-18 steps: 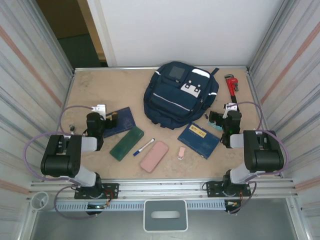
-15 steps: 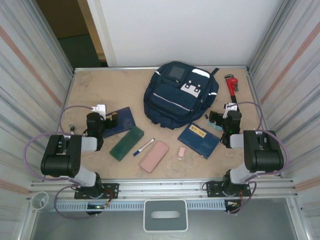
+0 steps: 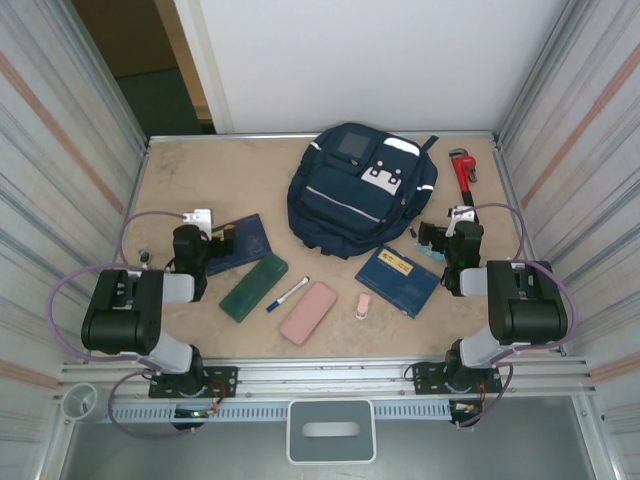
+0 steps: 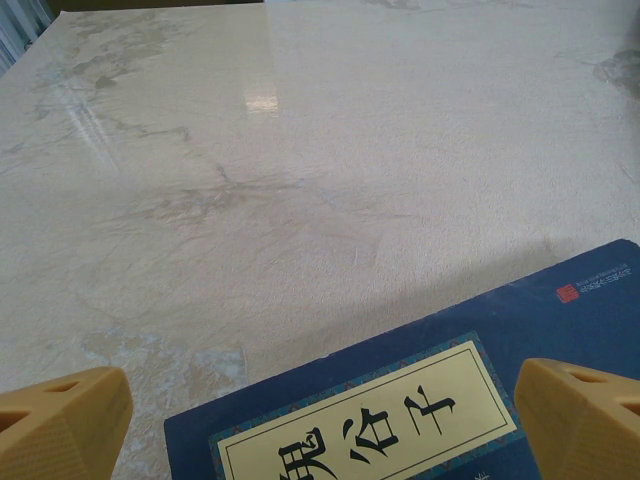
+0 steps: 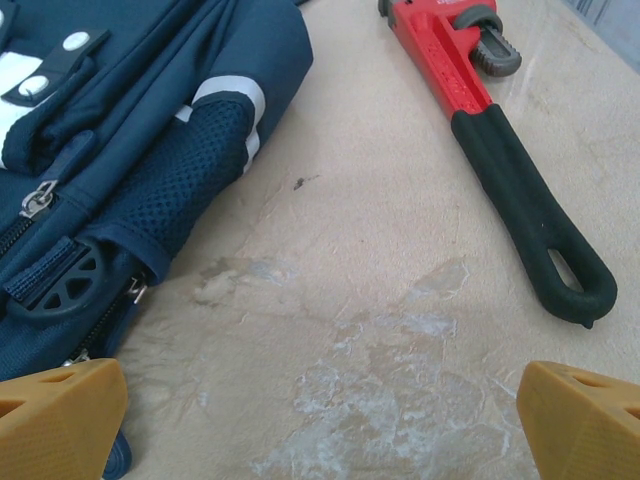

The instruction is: Pack the student bag

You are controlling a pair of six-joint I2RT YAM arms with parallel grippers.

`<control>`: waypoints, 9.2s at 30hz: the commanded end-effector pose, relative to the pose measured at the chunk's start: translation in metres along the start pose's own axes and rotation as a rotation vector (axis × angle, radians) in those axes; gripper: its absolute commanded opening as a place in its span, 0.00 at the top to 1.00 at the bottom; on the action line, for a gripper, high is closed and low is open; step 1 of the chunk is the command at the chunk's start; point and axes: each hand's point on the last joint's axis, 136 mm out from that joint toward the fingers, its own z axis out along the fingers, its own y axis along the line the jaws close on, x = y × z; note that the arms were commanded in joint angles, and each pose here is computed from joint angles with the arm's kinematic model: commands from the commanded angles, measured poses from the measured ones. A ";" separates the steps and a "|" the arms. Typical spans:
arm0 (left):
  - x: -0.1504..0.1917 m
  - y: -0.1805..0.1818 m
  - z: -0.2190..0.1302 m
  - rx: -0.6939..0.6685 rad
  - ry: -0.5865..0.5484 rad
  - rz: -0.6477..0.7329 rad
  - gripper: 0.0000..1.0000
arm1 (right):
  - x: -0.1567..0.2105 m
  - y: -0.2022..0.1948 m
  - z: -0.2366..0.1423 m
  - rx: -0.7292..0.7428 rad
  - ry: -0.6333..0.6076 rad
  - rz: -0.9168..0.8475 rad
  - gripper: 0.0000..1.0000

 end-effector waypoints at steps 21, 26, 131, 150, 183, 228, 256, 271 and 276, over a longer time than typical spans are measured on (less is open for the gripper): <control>-0.030 0.016 -0.006 -0.091 -0.059 -0.014 0.01 | -0.021 -0.004 -0.002 0.052 -0.043 0.004 0.01; -0.046 0.038 -0.029 -0.187 0.031 -0.143 0.01 | -0.044 -0.031 -0.027 0.232 -0.081 0.062 0.01; -0.062 -0.224 -0.110 0.403 -0.022 0.139 0.22 | -0.171 0.267 -0.023 -0.711 0.348 1.085 0.99; -0.090 -0.307 -0.055 0.284 -0.190 0.213 0.42 | -0.169 0.276 -0.027 -0.734 0.374 1.075 0.99; -0.087 -0.238 -0.024 0.254 -0.133 0.149 1.00 | -0.121 0.200 0.003 -0.579 0.448 0.965 1.00; -0.041 -0.298 -0.014 0.799 0.172 0.193 0.50 | -0.115 0.205 0.033 -0.661 0.554 0.871 0.96; -0.009 -0.288 -0.008 0.763 0.238 0.221 0.68 | -0.120 0.208 0.040 -0.669 0.555 0.886 0.97; -0.016 -0.285 -0.014 0.760 0.215 0.226 1.00 | -0.114 0.201 0.043 -0.655 0.565 0.879 0.97; -0.020 -0.273 -0.015 0.703 0.198 0.239 1.00 | -0.097 0.186 0.051 -0.619 0.597 0.862 0.95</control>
